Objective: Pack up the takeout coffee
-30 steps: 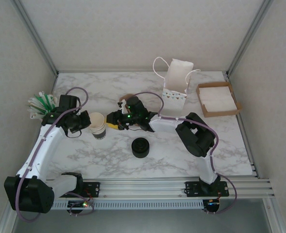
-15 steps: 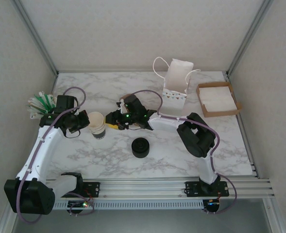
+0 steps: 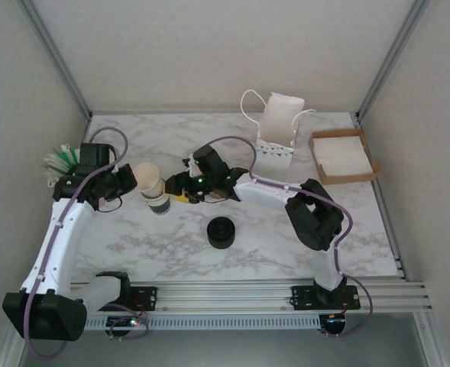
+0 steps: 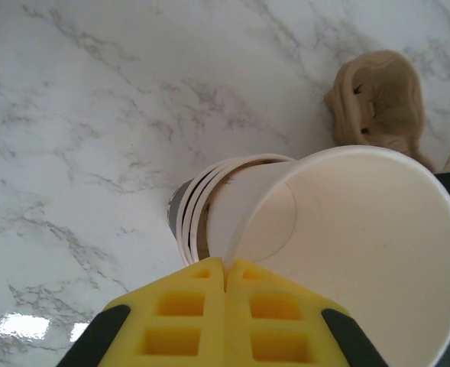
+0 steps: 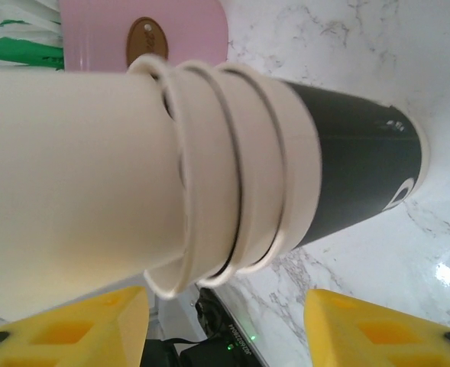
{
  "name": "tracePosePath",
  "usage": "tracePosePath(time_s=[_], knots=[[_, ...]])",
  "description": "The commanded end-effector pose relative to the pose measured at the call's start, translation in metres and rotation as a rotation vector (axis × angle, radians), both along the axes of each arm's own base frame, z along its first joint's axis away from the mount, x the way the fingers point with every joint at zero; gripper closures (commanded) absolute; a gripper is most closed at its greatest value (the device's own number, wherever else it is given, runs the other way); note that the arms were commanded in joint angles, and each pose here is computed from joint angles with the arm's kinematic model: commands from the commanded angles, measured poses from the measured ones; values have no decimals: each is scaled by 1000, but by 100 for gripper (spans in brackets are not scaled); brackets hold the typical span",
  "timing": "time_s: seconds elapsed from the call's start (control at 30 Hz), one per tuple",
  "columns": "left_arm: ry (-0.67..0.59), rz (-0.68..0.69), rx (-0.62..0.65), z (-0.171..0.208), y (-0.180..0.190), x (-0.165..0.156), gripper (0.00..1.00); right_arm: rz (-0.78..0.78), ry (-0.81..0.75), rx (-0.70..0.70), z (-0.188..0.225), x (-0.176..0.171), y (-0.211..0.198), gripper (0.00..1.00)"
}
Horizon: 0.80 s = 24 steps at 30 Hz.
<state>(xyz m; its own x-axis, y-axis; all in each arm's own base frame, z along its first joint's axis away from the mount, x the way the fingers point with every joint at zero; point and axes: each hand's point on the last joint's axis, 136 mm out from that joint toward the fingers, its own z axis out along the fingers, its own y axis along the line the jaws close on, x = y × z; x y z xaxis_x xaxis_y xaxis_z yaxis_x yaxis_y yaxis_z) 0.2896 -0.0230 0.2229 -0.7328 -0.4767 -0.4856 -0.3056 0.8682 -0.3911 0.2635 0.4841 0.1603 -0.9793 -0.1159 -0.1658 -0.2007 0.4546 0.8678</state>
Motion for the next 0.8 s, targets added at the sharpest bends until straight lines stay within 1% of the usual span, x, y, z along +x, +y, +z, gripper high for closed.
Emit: tracePosePath(time_s=[0.0, 0.2, 0.37, 0.43, 0.5, 0.6, 0.7, 0.77], knots=[[-29, 34, 22, 19, 8, -4, 100, 18, -94, 24, 46, -6, -4, 40], [-99, 36, 23, 55, 8, -9, 100, 11, -193, -34, 72, -12, -27, 32], [-178, 31, 14, 93, 5, -18, 100, -12, -288, -118, 90, -18, -59, 23], [-201, 25, 5, 102, 1, -21, 100, -28, -323, -156, 95, -21, -74, 21], [-212, 10, -16, 106, -6, -21, 100, -53, -354, -202, 99, -23, -92, 15], [-231, -17, -43, 113, -20, -22, 100, -97, -403, -291, 99, -26, -122, 2], [-245, -65, -82, 117, -45, -21, 100, -162, -435, -420, 93, -28, -159, 1], [-254, -113, -109, 120, -69, -22, 100, -222, -459, -504, 92, -28, -188, 1]])
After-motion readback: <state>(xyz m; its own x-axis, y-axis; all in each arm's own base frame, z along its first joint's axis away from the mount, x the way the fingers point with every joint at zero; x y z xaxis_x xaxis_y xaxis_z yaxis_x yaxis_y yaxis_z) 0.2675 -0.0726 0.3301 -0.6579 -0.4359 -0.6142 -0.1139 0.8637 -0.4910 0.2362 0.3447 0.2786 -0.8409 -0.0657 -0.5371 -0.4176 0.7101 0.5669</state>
